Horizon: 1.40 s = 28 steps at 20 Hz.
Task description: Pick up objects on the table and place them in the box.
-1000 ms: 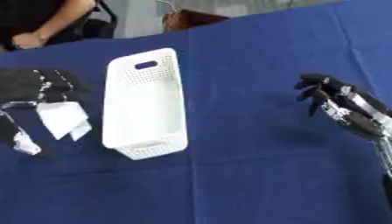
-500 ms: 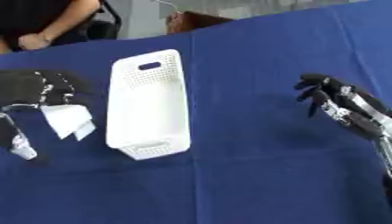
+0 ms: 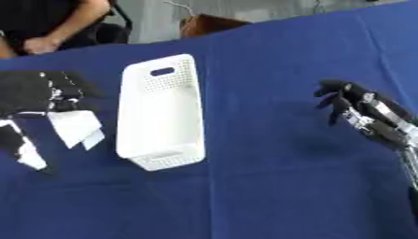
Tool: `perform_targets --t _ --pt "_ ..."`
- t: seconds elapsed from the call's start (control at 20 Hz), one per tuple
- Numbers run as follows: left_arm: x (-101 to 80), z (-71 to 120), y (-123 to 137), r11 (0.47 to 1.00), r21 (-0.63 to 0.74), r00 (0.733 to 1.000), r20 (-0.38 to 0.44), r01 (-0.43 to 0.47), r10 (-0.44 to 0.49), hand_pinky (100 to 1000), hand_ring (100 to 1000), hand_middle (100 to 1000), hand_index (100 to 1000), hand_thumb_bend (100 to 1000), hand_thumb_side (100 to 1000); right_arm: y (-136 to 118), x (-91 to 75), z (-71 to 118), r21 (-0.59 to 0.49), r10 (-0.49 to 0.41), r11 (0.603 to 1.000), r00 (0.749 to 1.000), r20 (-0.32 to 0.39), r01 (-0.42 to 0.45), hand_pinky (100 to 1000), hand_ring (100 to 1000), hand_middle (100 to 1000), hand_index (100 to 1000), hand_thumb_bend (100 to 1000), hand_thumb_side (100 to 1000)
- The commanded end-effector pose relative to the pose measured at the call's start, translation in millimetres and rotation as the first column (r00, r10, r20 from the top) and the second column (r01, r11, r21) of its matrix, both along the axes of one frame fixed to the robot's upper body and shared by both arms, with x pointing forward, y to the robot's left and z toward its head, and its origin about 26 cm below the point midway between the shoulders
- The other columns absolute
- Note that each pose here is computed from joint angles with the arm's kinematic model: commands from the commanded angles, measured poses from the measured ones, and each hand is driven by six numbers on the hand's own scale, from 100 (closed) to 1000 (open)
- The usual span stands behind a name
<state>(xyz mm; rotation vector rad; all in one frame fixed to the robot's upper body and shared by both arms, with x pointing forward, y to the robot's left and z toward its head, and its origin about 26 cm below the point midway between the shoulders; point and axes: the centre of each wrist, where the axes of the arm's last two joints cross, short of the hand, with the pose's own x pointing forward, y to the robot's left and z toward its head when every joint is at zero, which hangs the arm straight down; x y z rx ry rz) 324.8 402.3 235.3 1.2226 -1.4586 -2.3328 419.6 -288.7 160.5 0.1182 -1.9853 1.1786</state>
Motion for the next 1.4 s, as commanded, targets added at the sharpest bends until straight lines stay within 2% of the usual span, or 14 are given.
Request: perform_targets --t 0.05,0.2,0.45,1.4 --pt "-2.3 18.3 6 1.0 -0.002 0.997 0.075 0.009 -0.009 1000 973 958 1000 851 813 -3 -0.2 10.7 -0.006 -0.003 1.0 1.0 0.029 0.003 467 710 776 931 100 756" --pt "-1.5 20.6 8 1.0 -0.013 0.993 0.119 0.014 -0.012 983 959 943 1000 846 773 -3 0.2 11.8 -0.008 -0.001 1.0 1.0 0.032 0.001 467 710 776 931 100 759" --pt "0.1 18.8 14 1.0 -0.006 0.987 0.158 -0.004 0.005 987 960 944 1000 846 778 -3 1.1 13.6 -0.009 0.001 1.0 0.999 0.036 0.0 468 711 776 931 100 758" --pt "2.4 10.7 21 1.0 0.0 0.99 0.142 -0.022 0.022 972 947 927 1000 851 802 -2 3.3 18.5 -0.012 0.009 1.0 0.999 0.049 -0.009 469 711 776 930 100 755"
